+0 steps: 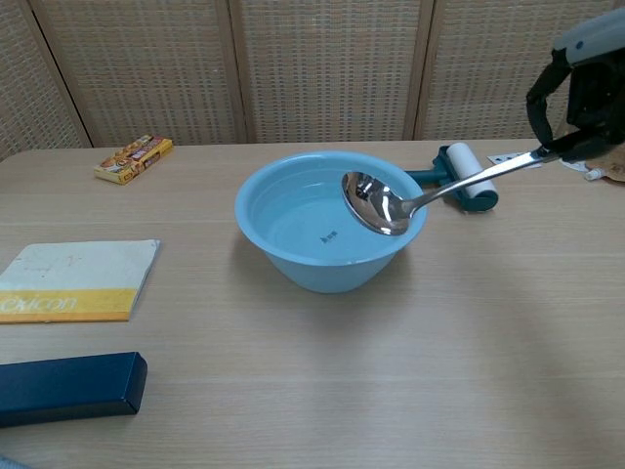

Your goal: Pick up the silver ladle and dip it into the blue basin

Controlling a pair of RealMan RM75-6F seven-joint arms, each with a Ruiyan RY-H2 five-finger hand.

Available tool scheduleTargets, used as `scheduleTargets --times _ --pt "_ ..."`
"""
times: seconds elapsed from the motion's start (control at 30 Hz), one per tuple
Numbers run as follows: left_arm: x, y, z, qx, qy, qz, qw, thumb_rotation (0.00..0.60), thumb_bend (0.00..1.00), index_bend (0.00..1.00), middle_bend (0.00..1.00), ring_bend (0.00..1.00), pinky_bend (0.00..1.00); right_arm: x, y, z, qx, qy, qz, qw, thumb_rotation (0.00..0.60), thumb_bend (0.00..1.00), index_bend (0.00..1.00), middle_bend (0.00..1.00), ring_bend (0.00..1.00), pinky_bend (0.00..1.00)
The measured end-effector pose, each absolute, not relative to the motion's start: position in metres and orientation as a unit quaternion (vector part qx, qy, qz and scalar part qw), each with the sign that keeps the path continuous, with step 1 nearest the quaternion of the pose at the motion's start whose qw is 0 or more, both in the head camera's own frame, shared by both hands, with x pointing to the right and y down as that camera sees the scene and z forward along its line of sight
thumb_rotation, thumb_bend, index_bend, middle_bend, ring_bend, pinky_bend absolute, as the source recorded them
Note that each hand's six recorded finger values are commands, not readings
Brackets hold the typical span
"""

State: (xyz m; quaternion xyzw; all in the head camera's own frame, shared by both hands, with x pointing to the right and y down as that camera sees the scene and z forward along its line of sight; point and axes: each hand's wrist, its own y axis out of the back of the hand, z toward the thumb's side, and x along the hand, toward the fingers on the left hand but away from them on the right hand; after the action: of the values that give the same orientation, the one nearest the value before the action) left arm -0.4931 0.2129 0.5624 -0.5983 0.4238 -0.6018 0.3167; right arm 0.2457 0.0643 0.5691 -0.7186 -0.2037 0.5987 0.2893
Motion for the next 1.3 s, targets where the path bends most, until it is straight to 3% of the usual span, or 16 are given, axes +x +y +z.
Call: scheduleTargets --times 0.23,0.43,0.77,1.3 --pt "-0.499 0.210 0.568 -0.592 0.425 -0.611 0.309 0.600 0.00 0.00 0.00 0.00 0.00 0.220 0.020 0.571 -0.682 -0.220 0.629 0.302 0.600 0.88 0.77 0.97 0.98 1.00" --pt "-0.504 0.207 0.570 -0.587 0.427 -0.617 0.303 0.600 0.00 0.00 0.00 0.00 0.00 0.185 -0.002 0.594 -0.635 -0.198 0.665 0.341 0.600 0.88 0.77 0.97 0.98 1.00" --pt "-0.512 0.204 0.576 -0.583 0.429 -0.627 0.289 0.600 0.00 0.00 0.00 0.00 0.00 0.156 -0.008 0.639 -0.569 -0.164 0.714 0.375 0.600 0.89 0.78 0.98 0.98 1.00" --pt "-0.519 0.200 0.582 -0.582 0.431 -0.633 0.274 0.600 0.00 0.00 0.00 0.00 0.00 0.116 -0.006 0.668 -0.473 -0.105 0.735 0.474 0.600 0.89 0.80 0.98 0.98 1.00"
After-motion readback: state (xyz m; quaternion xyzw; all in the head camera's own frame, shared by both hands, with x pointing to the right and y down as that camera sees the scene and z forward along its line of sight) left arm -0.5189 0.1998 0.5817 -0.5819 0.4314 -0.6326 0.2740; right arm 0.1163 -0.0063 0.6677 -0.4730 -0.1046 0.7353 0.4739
